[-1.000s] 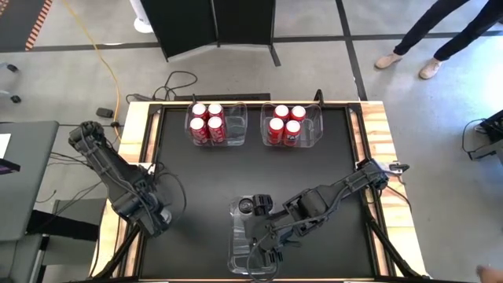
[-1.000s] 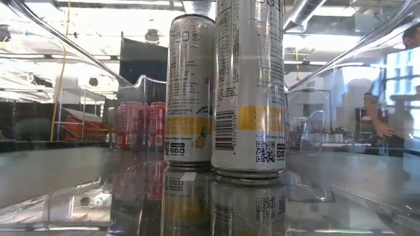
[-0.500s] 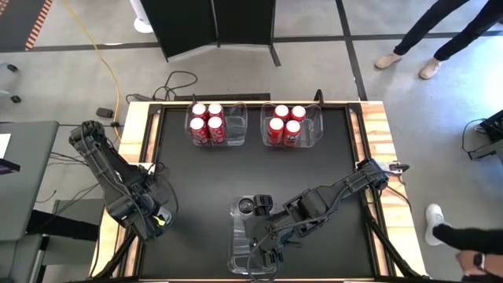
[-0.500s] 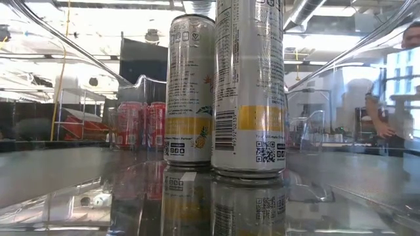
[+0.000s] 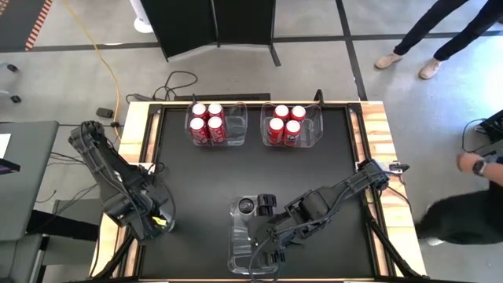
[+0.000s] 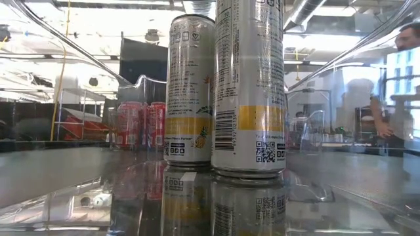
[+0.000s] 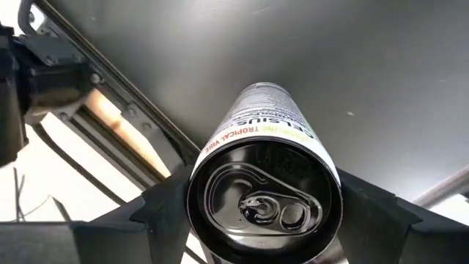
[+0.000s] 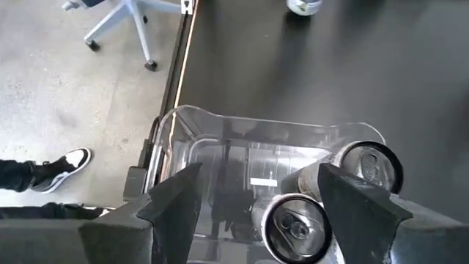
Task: Sort soda cans
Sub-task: Put the white yellow soda can into the bottom transparent bin
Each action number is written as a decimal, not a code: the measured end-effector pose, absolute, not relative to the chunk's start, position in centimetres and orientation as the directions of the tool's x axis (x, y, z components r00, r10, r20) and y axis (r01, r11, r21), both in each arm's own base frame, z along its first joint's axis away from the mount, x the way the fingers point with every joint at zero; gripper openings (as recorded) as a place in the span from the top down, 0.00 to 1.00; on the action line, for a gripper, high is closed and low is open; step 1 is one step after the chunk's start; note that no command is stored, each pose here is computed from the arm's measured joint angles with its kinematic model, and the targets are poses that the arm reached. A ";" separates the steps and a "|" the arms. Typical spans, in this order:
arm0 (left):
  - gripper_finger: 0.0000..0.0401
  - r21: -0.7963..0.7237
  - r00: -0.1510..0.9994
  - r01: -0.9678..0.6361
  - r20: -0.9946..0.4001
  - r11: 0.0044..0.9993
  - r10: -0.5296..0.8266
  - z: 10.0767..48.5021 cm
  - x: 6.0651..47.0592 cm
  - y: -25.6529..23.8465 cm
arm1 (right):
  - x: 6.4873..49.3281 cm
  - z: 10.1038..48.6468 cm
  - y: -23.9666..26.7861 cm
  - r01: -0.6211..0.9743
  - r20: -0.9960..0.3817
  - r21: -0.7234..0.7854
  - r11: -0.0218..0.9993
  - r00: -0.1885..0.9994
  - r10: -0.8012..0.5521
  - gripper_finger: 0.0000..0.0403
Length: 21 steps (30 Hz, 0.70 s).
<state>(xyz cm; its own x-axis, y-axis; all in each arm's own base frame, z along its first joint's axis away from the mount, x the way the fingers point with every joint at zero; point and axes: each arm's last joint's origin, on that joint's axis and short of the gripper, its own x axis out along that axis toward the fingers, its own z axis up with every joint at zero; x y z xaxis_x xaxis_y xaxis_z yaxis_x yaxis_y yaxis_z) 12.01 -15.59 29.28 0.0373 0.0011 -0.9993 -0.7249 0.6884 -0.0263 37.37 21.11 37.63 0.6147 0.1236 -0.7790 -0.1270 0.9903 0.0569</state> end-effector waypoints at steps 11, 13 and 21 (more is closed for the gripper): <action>0.34 -0.246 0.283 -0.641 -0.956 0.727 -0.074 35.7 15.8 -16.7 | 35.1 40.4 19.5 -0.051 -0.753 0.029 0.998 0.655 0.055 0.29; 0.34 -0.248 0.300 -0.603 -0.951 0.759 -0.072 36.6 17.6 -16.9 | 34.5 40.9 19.1 -0.037 -0.757 0.018 0.999 0.653 0.038 0.29; 0.34 -0.191 0.343 -0.449 -0.939 0.873 -0.029 39.0 25.6 -17.6 | 32.3 41.6 18.0 0.035 -0.810 0.002 0.999 0.587 -0.018 0.29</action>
<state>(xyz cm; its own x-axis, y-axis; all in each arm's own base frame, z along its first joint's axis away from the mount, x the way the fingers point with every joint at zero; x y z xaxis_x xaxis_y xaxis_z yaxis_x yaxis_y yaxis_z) 25.63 -17.57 39.03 0.3429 -0.0289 -0.9389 -0.4494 0.8727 -0.1909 32.29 17.98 41.64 0.5865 -0.0184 -0.8097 0.0348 0.9994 0.0025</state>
